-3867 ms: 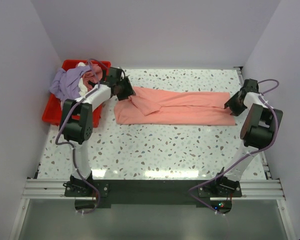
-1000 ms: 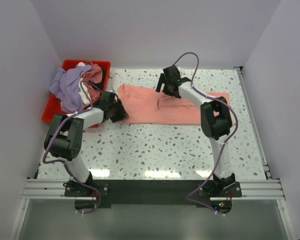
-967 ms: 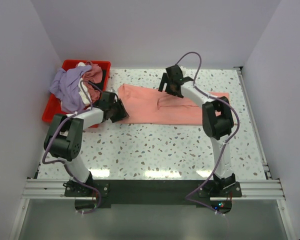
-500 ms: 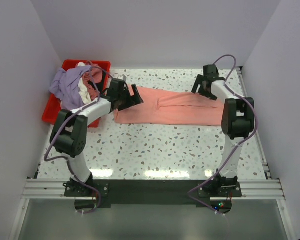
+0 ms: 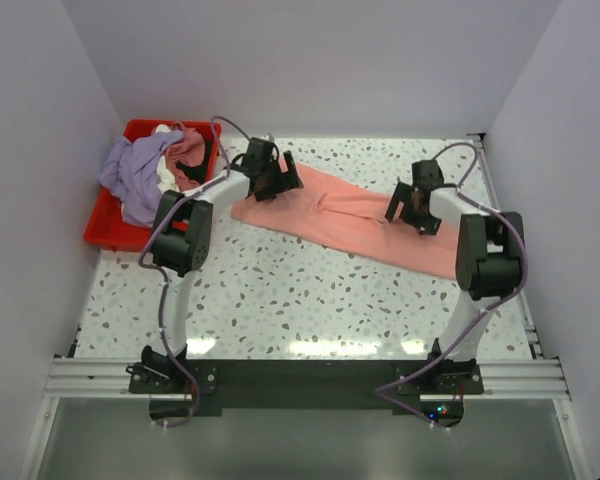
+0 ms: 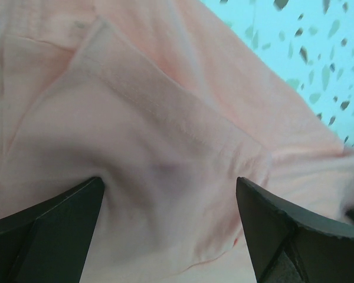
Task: Fold and stack the t-shirts
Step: Fold the tshirt
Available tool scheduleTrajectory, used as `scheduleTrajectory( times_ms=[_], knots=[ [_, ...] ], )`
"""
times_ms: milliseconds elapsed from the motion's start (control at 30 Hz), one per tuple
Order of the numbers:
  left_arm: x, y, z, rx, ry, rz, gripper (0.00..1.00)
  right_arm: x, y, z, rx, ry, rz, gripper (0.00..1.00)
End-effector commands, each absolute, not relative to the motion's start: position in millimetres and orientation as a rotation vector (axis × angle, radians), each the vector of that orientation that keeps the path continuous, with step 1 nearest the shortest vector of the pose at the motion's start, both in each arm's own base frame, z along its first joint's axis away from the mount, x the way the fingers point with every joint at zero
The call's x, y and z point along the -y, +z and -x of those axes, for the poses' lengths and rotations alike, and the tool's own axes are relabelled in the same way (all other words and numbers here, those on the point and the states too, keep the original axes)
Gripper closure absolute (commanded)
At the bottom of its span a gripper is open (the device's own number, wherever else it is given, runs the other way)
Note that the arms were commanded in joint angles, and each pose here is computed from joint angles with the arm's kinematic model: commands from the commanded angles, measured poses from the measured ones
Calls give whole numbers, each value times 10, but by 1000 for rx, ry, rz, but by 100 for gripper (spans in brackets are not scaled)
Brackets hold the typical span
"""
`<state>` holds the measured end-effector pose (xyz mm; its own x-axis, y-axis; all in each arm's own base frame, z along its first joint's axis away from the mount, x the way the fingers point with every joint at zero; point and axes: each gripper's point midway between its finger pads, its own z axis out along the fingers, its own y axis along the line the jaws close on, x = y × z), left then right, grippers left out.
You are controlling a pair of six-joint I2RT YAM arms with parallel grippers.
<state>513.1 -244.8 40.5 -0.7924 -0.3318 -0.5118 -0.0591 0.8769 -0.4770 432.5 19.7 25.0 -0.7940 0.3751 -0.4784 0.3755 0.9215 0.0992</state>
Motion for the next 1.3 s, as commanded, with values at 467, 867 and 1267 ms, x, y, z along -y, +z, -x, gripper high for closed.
scheduleTrajectory(
  times_ms=[467, 867, 1267],
  knots=[
    [3261, -193, -5460, -2512, -716, 321, 0, -2519, 683, -1550, -2767, 786, 270, 1],
    [3895, 44, -5899, -2224, -1125, 386, 0, -2603, 1155, -1821, -2607, 590, 369, 1],
    [4108, 1218, -6173, -1942, -1294, 259, 0, -2318, 1483, -1895, -2469, 547, 193, 1]
  ],
)
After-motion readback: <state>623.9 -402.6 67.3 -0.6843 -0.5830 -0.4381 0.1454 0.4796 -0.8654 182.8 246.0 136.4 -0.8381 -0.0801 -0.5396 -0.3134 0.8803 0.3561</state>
